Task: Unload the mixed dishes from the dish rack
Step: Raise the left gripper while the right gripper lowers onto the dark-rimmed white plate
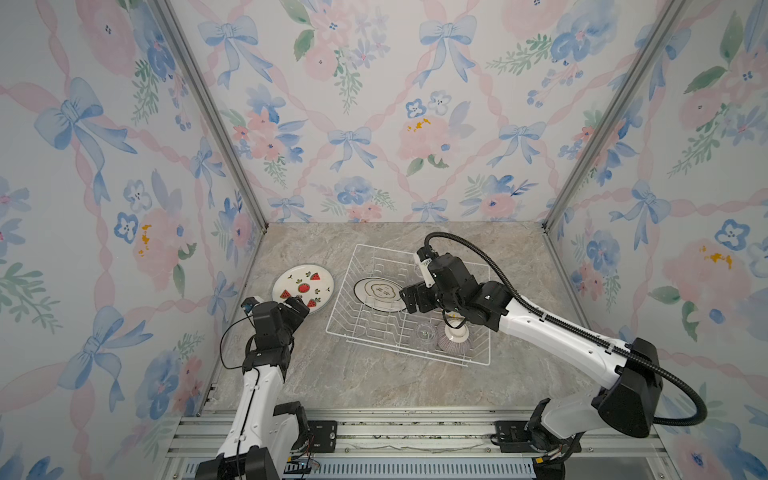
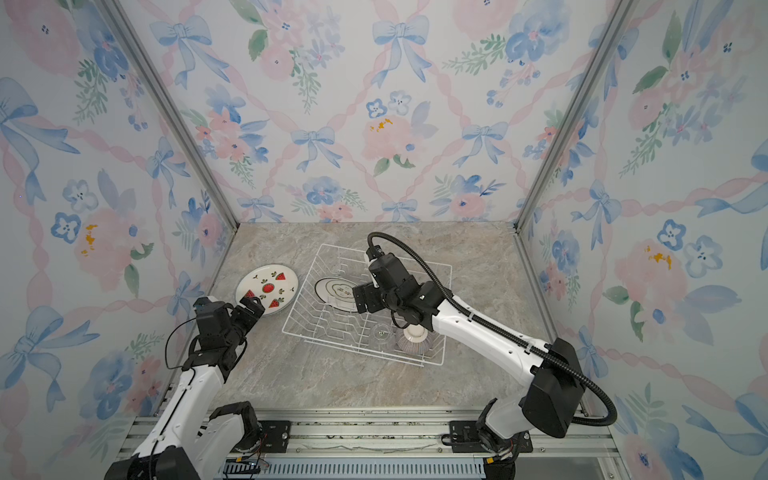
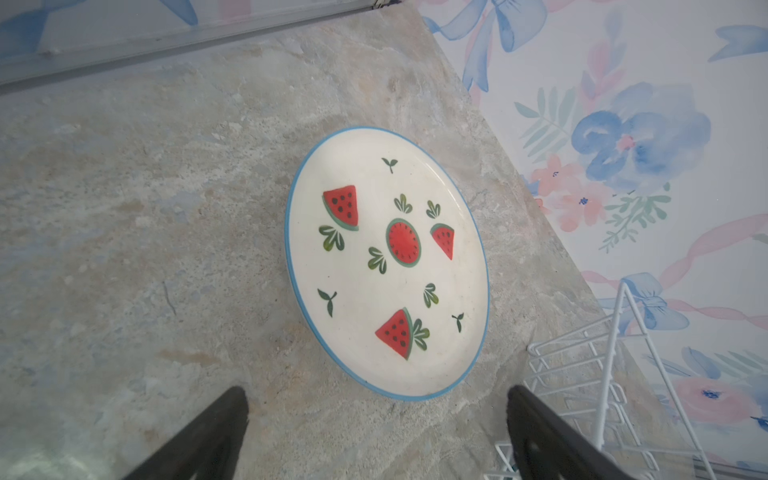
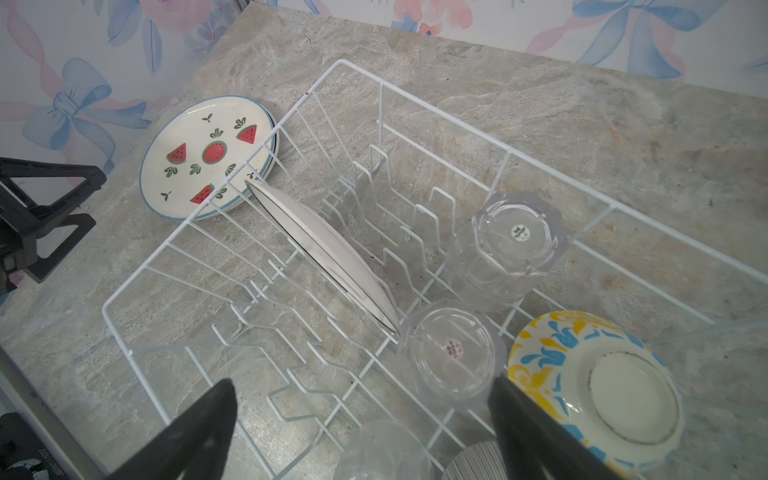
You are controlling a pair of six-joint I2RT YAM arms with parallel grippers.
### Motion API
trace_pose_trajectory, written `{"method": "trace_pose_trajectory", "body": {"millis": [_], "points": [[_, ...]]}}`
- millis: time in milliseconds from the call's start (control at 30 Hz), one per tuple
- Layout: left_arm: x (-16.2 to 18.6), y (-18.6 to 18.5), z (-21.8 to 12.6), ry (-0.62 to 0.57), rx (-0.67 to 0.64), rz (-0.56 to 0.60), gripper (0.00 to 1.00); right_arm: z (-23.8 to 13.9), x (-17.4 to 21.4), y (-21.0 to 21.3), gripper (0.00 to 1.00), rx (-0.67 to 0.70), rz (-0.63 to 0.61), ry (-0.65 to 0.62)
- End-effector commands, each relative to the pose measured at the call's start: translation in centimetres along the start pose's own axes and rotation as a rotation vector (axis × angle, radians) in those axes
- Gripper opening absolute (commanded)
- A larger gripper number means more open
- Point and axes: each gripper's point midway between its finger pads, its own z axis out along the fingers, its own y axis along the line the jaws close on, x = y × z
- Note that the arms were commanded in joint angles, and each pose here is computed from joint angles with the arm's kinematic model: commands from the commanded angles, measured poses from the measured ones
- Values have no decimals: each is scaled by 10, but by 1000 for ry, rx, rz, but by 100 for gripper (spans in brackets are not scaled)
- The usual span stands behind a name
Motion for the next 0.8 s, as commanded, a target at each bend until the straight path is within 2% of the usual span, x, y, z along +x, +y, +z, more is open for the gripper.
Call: {"method": "trace_pose_trajectory", "body": {"millis": [0,400,567,767], "points": [[10,-4,-7,-11,65,36,98,8,14,-2,97,40,-54,36],[31,-33,-19,24,217,109,98,16,-4,18,99,3,-196,28],[35,-43,-23,39,285,113,98,24,-4,22,86,-11,-272,63],[33,-63,-29,71,359,116,98,35,2,24,72,-58,-277,99]]}}
